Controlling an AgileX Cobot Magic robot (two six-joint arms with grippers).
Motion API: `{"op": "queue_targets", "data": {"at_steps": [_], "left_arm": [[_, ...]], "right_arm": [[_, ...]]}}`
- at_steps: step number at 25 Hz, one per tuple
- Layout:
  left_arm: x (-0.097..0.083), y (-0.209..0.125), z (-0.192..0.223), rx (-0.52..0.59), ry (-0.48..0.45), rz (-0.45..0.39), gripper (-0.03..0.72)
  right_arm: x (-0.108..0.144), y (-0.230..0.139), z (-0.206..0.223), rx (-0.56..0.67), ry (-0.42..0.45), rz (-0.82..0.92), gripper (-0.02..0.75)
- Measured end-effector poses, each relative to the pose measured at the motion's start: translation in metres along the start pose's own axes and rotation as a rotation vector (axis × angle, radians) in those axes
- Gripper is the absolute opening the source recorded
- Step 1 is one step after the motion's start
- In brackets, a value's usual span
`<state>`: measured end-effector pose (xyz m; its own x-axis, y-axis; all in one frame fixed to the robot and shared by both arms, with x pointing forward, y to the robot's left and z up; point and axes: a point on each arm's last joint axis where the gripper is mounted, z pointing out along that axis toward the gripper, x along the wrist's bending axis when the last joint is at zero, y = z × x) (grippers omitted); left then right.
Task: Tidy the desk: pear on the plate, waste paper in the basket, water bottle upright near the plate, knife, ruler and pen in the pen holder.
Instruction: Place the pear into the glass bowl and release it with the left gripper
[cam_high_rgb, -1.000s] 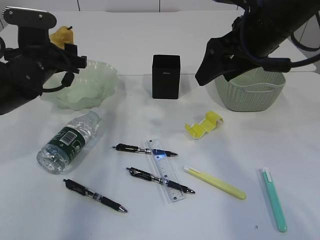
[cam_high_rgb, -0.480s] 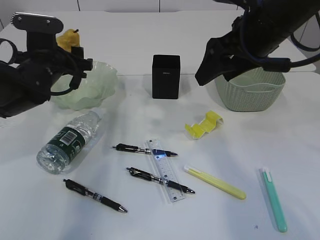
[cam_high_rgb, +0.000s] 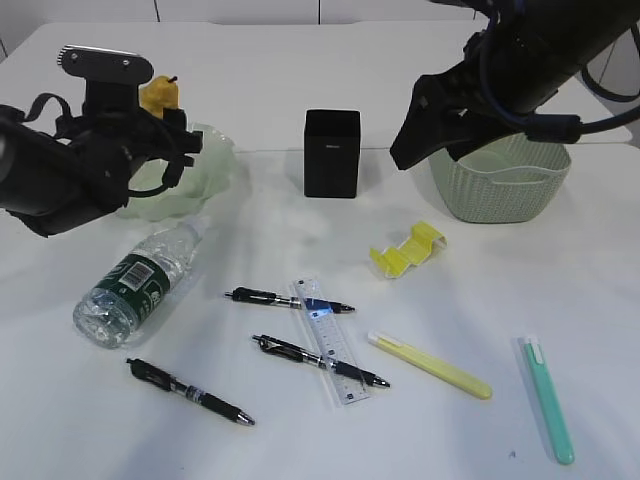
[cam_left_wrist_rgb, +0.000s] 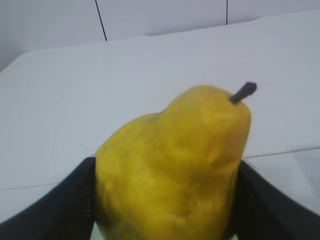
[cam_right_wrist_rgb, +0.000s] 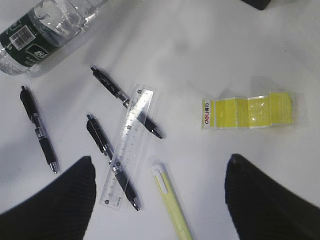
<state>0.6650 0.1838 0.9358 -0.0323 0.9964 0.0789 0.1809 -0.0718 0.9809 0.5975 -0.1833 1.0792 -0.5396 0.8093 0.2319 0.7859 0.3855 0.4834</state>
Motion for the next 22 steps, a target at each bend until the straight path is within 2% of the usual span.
{"op": "queue_targets", "data": {"at_steps": [12,22], "left_arm": [[0.032,-0.011,0.011,0.085,0.043,-0.014,0.503],[0.028,-0.042,0.017,0.162,0.032,-0.003,0.503]], "right_arm": [[-0.001,0.002,0.000,-0.023,-0.011,0.000,0.593],[-0.002,0.003,0.000,-0.035,-0.017,0.000,0.593]]}}
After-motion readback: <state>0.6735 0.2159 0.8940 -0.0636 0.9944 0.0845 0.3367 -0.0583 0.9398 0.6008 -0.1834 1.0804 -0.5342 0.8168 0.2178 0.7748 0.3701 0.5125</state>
